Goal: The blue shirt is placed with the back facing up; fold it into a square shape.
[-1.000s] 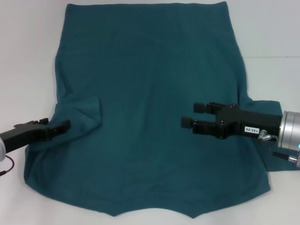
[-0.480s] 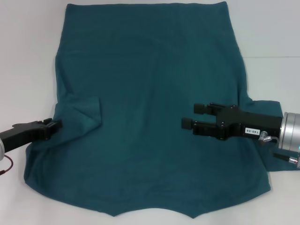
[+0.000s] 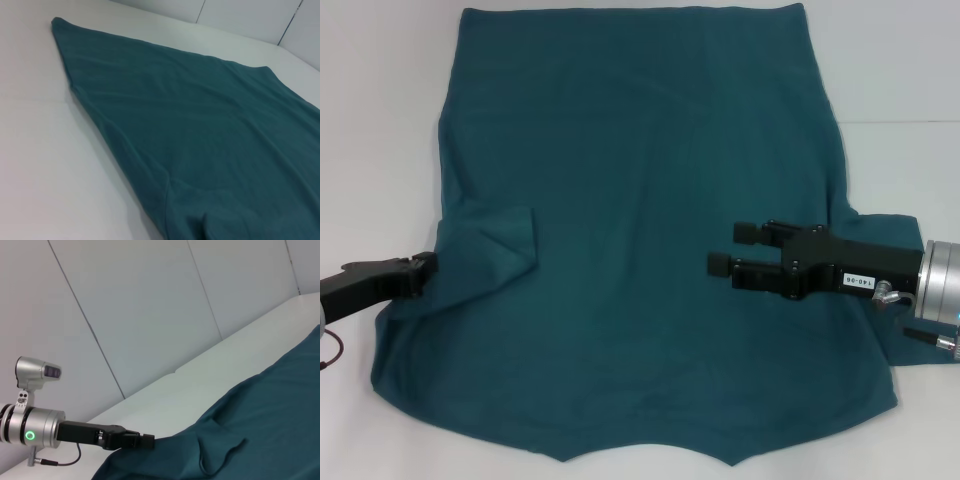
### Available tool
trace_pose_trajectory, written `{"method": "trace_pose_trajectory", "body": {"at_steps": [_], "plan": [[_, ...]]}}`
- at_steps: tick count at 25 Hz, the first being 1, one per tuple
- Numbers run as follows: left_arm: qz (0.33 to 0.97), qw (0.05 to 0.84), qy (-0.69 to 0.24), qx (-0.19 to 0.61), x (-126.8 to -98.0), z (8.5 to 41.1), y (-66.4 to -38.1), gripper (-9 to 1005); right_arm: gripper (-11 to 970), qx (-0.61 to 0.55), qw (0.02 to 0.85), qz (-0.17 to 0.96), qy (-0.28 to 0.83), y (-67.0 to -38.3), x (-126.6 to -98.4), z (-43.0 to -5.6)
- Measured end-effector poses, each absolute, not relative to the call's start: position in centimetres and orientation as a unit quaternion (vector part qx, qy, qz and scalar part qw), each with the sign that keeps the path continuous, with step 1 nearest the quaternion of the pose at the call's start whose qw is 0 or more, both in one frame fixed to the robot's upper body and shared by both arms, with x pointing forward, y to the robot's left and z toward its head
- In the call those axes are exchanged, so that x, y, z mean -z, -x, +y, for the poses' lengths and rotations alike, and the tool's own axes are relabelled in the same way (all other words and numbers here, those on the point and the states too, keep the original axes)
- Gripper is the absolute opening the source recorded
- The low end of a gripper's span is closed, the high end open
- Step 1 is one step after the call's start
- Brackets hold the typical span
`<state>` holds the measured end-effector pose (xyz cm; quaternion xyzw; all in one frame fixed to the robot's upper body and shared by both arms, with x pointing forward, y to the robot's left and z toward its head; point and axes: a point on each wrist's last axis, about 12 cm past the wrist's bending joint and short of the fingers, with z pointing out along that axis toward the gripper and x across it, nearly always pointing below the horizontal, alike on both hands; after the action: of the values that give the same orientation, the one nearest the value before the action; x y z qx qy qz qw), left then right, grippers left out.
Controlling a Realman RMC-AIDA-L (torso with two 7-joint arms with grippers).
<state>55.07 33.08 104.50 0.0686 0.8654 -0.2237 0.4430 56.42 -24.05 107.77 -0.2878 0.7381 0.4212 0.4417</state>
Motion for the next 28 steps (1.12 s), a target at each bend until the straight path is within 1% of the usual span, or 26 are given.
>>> {"method": "trace_pose_trajectory", "body": {"at_steps": [4,13,28], "plan": [[0.865,0.443,-0.07,0.225,-104.53,33.04,-55.06,-4,824,-0.421,0.442,0.738,0.288,-56.43,-107.78,-24.05],[0.859,0.444,-0.084,0.241,-105.08,32.82,-55.03,0,824,-0.421,0.442,0.738,0.287,-56.43,-107.79,-24.05],[0.861,0.445,-0.084,0.231,-104.98,33.07,-54.99,3,825,-0.42,0.443,0.738,0.288,-56.49,-107.81,-24.03]]}}
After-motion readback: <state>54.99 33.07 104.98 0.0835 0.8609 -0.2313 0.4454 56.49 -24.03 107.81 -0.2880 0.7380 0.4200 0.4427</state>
